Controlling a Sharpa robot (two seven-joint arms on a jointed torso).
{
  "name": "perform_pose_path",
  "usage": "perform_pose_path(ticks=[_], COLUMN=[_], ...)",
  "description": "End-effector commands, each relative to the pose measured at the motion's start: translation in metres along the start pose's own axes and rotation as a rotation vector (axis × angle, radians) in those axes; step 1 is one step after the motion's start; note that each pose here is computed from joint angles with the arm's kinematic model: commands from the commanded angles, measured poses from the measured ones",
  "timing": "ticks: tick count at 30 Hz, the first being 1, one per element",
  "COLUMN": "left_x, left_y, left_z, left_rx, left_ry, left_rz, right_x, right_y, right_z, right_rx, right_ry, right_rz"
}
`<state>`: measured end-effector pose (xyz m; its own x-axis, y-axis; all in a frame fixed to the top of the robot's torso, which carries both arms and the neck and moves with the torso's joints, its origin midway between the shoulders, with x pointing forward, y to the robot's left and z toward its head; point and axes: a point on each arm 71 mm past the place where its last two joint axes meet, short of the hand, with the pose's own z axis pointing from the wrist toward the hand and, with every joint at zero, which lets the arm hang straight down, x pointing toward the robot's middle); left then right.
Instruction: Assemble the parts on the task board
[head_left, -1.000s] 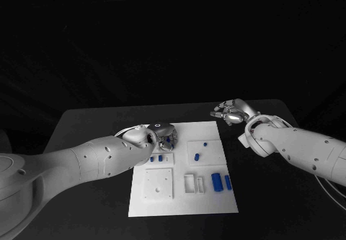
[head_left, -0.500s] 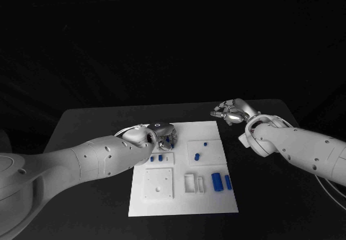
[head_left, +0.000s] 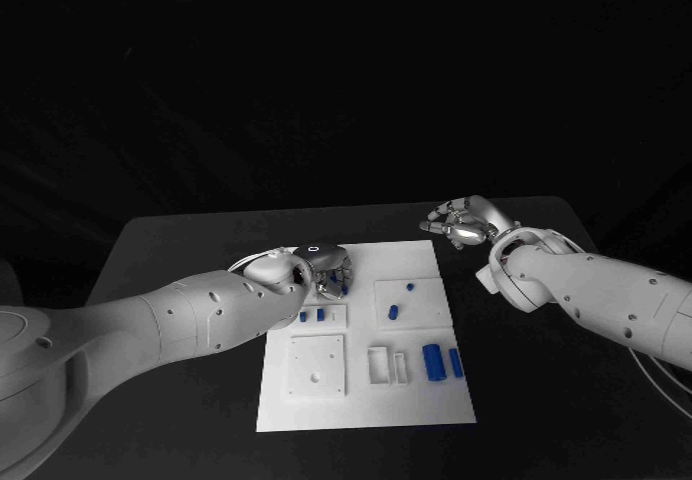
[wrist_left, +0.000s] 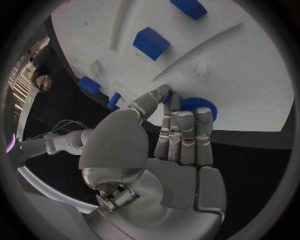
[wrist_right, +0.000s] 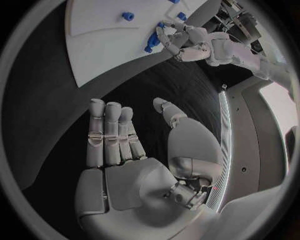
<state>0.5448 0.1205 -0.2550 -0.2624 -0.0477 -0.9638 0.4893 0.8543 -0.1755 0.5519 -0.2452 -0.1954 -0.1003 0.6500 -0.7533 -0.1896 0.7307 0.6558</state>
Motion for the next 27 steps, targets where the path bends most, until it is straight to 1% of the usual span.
perform_pose_path(ticks=[1, 6, 14, 17, 24, 27], left_x=[0.0217, 0.0221, 0.0234, 0.0232, 0.021, 0.019], left_y=[0.0035, 0.0027, 0.0073, 0.0088, 0.0116, 0.0135], left_z=[-0.0041, -0.0036, -0.0045, -0.0049, -0.0065, -0.0081], left_rx=[-0.029, -0.028, -0.035, -0.035, -0.04, -0.04], left_ry=[0.107, 0.11, 0.092, 0.091, 0.059, 0.03], left_rz=[-0.001, -0.006, -0.022, -0.051, -0.079, -0.098], right_x=[0.002, 0.002, 0.002, 0.002, 0.003, 0.002], right_y=[0.002, 0.002, 0.002, 0.002, 0.003, 0.002], right_z=[0.0, 0.0, 0.0, 0.0, 0.0, 0.0], right_rx=[-0.014, -0.014, -0.014, -0.014, -0.016, -0.014], right_ry=[0.015, 0.015, 0.015, 0.016, 0.016, 0.015], right_rz=[0.001, 0.001, 0.001, 0.001, 0.001, 0.0])
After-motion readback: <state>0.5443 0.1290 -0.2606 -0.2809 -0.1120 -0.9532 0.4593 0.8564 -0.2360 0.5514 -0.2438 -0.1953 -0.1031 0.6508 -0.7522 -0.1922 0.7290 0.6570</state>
